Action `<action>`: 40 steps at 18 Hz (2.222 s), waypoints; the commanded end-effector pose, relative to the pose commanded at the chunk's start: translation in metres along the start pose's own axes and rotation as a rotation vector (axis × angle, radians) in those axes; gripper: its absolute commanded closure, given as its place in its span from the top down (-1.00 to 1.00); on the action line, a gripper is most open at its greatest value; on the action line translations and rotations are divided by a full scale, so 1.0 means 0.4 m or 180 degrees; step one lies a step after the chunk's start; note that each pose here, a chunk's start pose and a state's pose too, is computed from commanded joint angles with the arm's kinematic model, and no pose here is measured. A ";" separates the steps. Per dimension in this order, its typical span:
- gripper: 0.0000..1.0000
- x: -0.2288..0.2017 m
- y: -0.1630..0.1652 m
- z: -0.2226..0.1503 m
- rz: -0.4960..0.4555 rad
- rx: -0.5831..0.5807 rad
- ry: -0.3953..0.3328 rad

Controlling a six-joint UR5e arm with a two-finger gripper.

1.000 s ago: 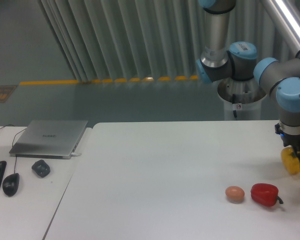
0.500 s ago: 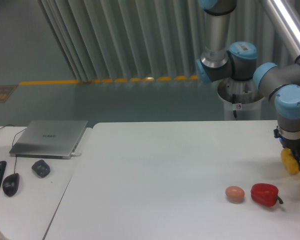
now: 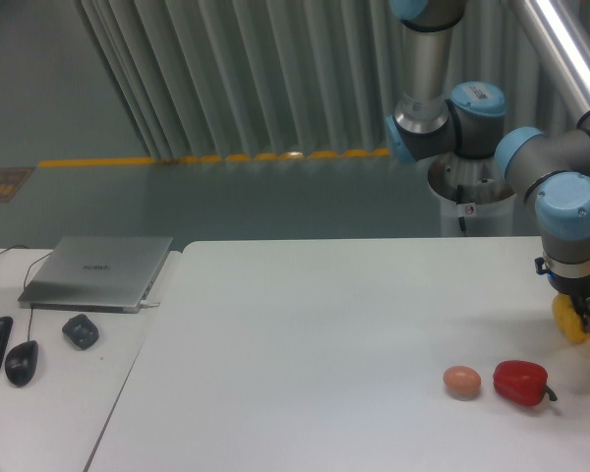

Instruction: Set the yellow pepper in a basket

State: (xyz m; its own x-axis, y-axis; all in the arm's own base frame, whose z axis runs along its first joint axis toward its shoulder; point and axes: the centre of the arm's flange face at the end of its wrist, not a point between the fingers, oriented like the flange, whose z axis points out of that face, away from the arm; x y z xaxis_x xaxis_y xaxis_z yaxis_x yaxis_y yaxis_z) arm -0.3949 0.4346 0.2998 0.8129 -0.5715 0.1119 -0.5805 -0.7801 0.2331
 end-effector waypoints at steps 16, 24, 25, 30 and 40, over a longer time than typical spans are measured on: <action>-0.25 -0.108 0.125 -0.293 -0.0370 -0.0026 -0.1094; -0.26 -0.131 0.263 -0.255 0.0541 -0.0745 -0.0930; -0.26 -0.138 0.277 -0.248 0.0585 -0.0796 -0.0911; -0.25 -0.145 0.344 -0.213 0.0749 -0.0922 -0.0801; 1.00 -0.154 0.402 -0.154 0.0656 -0.0939 -0.0787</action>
State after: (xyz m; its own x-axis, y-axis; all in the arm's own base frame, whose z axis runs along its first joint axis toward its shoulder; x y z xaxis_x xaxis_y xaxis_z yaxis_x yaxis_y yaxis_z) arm -0.5354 0.3601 0.3900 0.6251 -0.7794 -0.0412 -0.6624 -0.5577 0.5002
